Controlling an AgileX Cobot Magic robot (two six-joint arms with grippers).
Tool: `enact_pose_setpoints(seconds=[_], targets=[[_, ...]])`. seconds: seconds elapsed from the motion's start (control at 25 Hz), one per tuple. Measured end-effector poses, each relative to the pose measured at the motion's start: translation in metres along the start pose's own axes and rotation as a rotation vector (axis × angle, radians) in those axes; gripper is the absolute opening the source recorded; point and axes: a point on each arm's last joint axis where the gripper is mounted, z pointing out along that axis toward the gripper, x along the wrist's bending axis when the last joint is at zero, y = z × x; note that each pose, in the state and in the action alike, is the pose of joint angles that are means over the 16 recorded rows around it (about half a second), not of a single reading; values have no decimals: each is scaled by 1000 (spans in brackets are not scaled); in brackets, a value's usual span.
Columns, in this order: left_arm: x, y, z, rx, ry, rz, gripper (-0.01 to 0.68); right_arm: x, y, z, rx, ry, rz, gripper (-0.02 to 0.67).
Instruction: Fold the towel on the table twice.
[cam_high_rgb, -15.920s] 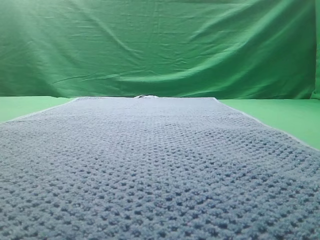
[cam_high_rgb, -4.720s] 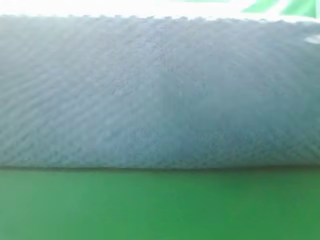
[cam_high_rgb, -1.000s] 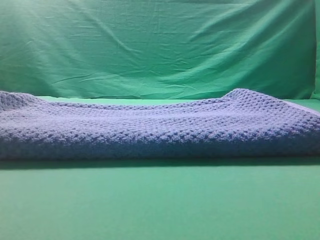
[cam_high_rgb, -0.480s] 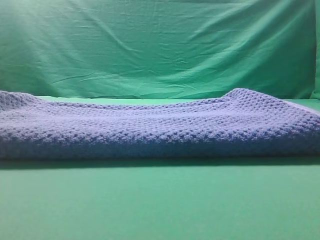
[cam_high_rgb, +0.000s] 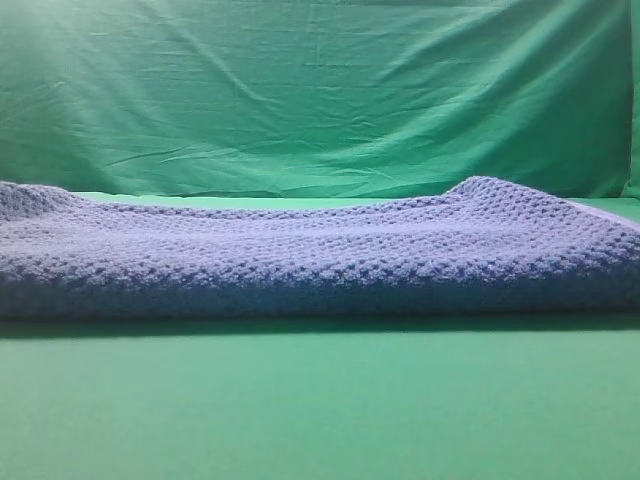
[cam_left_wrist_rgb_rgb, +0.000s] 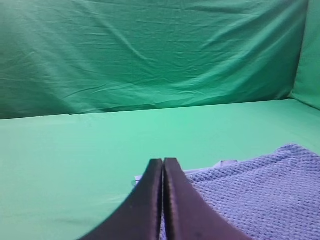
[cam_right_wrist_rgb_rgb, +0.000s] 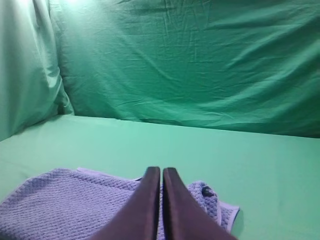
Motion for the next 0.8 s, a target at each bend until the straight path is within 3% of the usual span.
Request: enact_pose_setpoints(seconds=[0.28,0.8], targets=[[5,-26,9,4,22,0,0,-4,-25,9,-25,-26,3,0],[6,-42,12,65,23,-2,0,-5,-39,12,6,-30,4,0]])
